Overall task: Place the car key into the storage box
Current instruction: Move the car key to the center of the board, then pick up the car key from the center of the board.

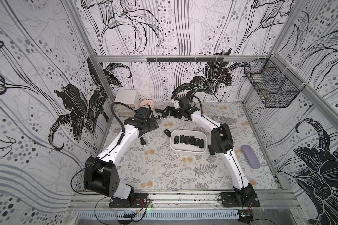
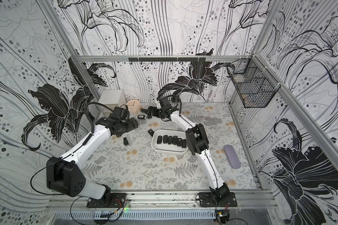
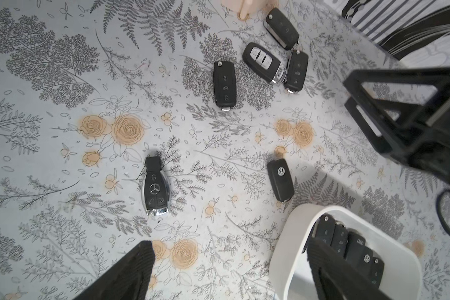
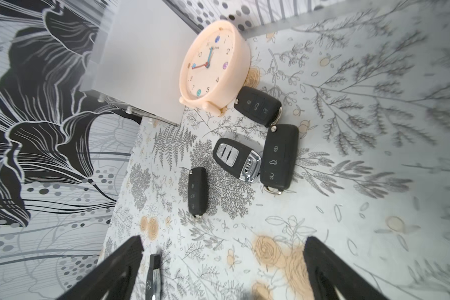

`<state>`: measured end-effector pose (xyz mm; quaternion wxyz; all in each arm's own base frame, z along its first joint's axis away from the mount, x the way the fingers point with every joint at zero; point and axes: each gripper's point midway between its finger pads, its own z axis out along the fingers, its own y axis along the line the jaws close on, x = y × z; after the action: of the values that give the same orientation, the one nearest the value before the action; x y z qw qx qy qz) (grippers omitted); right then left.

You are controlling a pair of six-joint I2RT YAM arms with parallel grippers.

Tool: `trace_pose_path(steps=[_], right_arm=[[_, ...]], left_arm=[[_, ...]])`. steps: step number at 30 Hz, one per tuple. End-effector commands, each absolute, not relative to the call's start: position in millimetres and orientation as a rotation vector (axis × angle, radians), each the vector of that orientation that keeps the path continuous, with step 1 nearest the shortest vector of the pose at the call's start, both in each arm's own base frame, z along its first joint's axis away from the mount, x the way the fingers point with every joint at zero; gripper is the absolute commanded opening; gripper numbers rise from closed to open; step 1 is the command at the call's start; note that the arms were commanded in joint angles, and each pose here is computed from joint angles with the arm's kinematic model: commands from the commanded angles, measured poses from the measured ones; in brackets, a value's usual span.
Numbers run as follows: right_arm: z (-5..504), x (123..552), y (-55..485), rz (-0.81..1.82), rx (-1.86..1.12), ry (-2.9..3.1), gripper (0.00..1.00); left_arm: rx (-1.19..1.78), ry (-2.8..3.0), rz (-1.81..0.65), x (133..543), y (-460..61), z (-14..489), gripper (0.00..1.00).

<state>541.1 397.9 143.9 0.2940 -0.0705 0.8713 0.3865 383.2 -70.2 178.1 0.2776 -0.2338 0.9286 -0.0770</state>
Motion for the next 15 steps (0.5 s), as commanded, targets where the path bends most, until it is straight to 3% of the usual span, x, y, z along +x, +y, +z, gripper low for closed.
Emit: trace_pose_path(steps=[1, 15], right_arm=[[182, 536, 371, 0.96, -0.168, 2.271, 1.0], [217, 462, 294, 0.809, -0.132, 2.279, 1.0]], left_arm=[[-0.593, 2.413, -0.273, 420, -73, 192, 0.88], [-0.554, 2.434, -0.293, 529, -95, 151, 0.69]])
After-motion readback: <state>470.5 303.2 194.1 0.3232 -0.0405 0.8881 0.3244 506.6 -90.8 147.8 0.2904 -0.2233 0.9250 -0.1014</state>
